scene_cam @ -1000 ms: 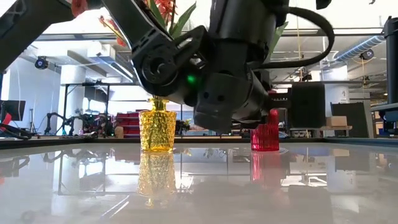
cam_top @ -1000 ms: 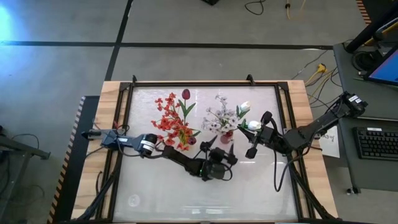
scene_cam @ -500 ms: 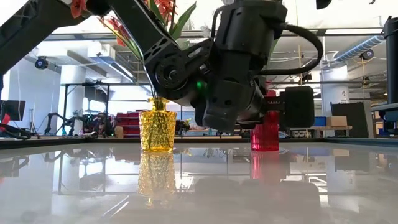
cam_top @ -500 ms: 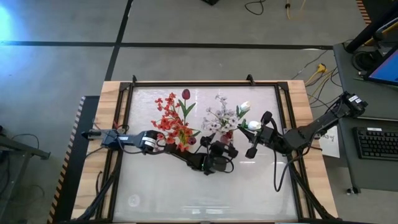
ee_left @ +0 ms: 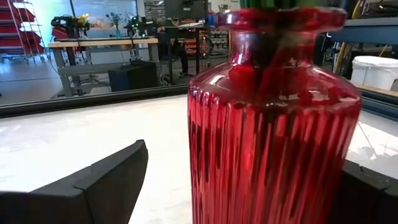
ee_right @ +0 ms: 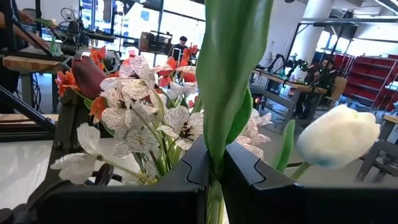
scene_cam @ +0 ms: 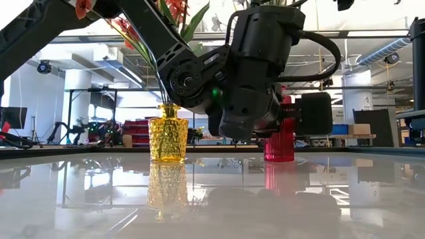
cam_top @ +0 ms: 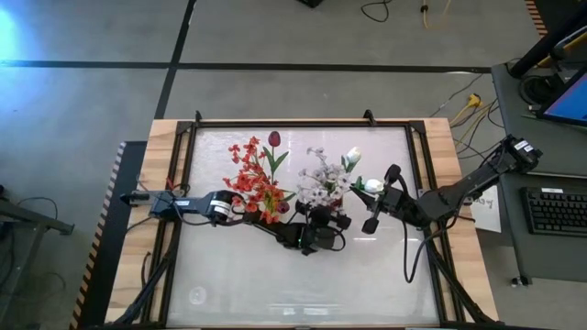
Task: Sort flowers into vase by color
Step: Put the white tulip into the red flower vase, then return to Home Position
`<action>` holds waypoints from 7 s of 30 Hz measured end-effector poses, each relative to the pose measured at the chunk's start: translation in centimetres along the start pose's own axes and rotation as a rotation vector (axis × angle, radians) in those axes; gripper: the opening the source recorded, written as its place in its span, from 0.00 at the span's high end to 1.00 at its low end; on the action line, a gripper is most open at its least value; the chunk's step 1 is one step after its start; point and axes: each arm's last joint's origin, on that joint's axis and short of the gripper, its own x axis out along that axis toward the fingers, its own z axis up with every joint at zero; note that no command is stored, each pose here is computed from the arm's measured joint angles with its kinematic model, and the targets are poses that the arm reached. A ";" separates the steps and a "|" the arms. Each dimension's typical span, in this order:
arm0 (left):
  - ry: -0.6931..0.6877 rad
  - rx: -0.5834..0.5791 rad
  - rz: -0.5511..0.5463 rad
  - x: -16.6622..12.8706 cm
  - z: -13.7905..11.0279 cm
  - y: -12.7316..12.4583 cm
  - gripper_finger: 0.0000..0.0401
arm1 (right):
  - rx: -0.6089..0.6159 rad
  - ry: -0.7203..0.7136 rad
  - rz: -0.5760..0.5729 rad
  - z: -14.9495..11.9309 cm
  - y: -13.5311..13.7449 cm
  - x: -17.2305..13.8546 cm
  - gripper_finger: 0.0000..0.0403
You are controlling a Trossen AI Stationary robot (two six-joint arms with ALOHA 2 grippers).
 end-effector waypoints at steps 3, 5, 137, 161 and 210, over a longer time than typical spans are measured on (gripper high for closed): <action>0.000 -0.009 0.000 0.0 0.0 0.0 0.09 | -0.001 0.001 0.000 0.0 0.0 0.0 0.96; 0.000 -0.017 0.000 0.0 0.0 0.0 0.09 | 0.000 0.001 0.000 0.0 0.0 0.0 0.96; -0.015 0.061 -0.009 -1.9 1.8 -1.6 0.23 | 0.059 0.197 0.090 -4.5 0.7 3.1 0.51; -0.072 0.028 -0.059 -7.7 6.3 -1.9 0.23 | 0.169 0.097 0.214 -1.2 -0.8 -0.5 0.31; -0.716 0.951 -0.445 -33.2 28.4 9.8 0.43 | 0.265 -0.076 0.345 2.2 -2.9 -4.6 0.36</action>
